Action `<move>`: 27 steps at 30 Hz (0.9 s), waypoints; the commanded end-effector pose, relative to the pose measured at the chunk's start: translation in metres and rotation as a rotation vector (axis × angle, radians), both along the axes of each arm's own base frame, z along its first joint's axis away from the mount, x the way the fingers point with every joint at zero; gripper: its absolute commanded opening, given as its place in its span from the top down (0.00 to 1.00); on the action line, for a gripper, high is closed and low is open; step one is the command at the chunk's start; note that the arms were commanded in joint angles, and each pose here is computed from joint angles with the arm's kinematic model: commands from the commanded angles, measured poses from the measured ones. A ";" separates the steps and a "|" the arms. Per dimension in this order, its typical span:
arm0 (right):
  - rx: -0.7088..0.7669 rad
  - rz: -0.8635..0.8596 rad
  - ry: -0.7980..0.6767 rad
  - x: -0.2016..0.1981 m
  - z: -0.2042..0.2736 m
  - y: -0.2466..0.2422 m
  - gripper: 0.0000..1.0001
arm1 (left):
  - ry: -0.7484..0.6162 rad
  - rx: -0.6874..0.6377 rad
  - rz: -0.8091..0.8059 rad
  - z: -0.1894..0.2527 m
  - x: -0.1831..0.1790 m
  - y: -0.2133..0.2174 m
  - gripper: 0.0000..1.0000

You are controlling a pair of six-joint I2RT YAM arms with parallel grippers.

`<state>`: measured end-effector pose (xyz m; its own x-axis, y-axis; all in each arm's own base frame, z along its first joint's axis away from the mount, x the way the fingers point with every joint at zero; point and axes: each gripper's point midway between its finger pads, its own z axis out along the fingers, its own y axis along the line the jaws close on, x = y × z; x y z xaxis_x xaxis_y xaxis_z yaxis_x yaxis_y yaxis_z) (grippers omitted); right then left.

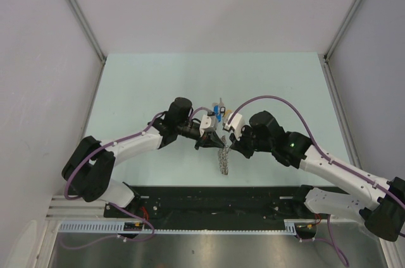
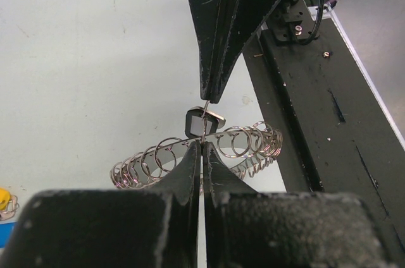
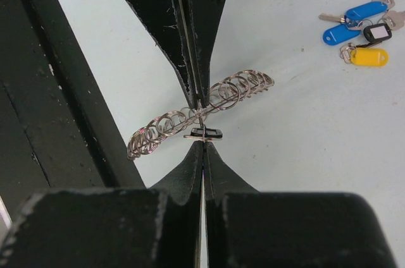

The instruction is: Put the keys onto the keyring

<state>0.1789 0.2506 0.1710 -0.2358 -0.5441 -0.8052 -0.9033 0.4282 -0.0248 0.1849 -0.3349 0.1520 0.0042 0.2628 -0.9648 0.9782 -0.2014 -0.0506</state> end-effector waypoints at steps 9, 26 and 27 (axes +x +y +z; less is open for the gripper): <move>0.057 0.019 0.008 0.001 0.011 0.010 1.00 | -0.065 -0.046 -0.033 0.019 0.002 -0.007 1.00; 0.053 -0.018 0.020 -0.003 0.015 -0.002 1.00 | -0.076 -0.041 -0.023 0.018 0.003 -0.006 1.00; 0.053 -0.015 0.022 -0.004 0.014 -0.001 1.00 | -0.076 -0.041 -0.024 0.018 0.003 -0.006 1.00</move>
